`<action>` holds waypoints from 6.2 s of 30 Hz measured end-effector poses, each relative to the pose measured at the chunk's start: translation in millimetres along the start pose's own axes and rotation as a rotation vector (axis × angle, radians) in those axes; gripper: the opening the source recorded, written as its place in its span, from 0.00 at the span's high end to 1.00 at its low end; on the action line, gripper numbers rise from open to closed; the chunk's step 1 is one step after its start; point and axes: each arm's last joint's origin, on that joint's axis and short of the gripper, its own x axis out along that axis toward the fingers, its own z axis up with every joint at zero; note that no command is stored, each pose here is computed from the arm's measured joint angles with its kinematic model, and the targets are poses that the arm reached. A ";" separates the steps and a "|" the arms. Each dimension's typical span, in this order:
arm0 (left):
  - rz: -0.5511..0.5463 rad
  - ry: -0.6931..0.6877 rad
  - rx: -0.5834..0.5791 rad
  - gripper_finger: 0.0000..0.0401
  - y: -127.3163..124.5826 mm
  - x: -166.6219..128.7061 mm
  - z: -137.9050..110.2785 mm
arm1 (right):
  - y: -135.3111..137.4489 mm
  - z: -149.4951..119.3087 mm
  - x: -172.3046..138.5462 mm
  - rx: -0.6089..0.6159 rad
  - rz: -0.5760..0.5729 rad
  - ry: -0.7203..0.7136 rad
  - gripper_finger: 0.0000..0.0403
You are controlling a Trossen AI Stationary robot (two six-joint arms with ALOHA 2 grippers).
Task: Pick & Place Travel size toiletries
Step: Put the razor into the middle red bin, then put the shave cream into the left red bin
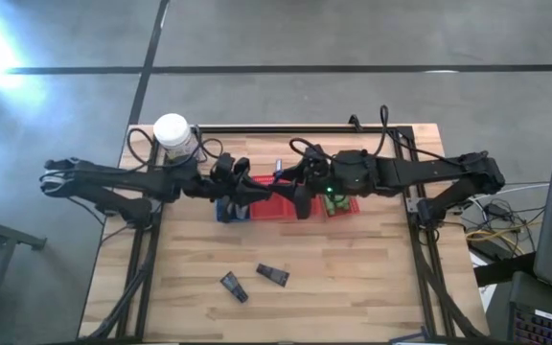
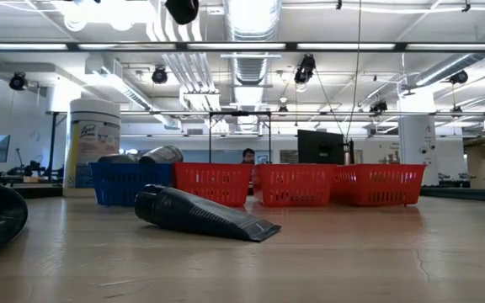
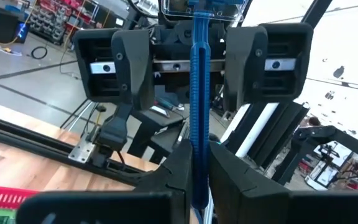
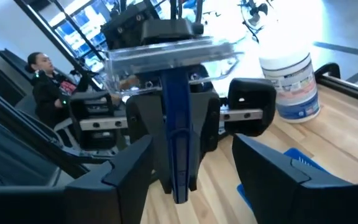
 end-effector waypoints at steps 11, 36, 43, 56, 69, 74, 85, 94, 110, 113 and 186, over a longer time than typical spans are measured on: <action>-0.009 0.017 0.005 0.90 1.9 10.2 -0.7 | -3.1 0.2 0.3 -0.006 -0.021 0.005 0.58; 0.245 0.119 0.020 0.82 13.7 6.7 -12.9 | -32.1 6.6 4.3 0.019 -0.159 0.047 0.92; 0.376 0.272 -0.077 0.59 20.9 -2.5 -27.0 | -72.6 11.4 6.2 0.157 -0.361 0.104 0.93; 0.647 0.610 -0.085 0.48 20.7 -35.4 -55.8 | -195.5 -58.4 77.8 0.418 -0.624 0.660 0.90; 0.723 0.671 -0.032 0.48 7.7 -43.0 -69.6 | -214.2 -102.4 90.6 0.483 -0.701 0.906 0.89; 0.719 0.684 -0.011 0.48 7.8 -43.4 -69.9 | -215.2 -107.2 87.4 0.501 -0.743 0.949 0.83; 0.607 0.859 0.095 0.48 7.1 -49.2 -75.3 | -198.7 -84.2 76.8 0.444 -0.736 0.847 0.59; 0.079 1.201 0.414 0.48 -4.8 -64.2 -106.5 | -143.0 -61.0 48.2 0.223 -0.598 0.768 0.46; -0.289 1.236 0.607 0.48 -43.0 -43.8 -203.5 | -73.1 -81.5 0.7 0.058 -0.694 0.744 0.28; -0.281 1.268 0.625 0.48 -44.0 -38.8 -216.0 | -70.1 -85.0 -0.5 0.043 -0.692 0.757 0.24; 1.114 0.264 -0.650 0.73 116.1 23.3 -108.9 | -90.2 -69.7 -102.7 0.160 -0.764 0.439 0.40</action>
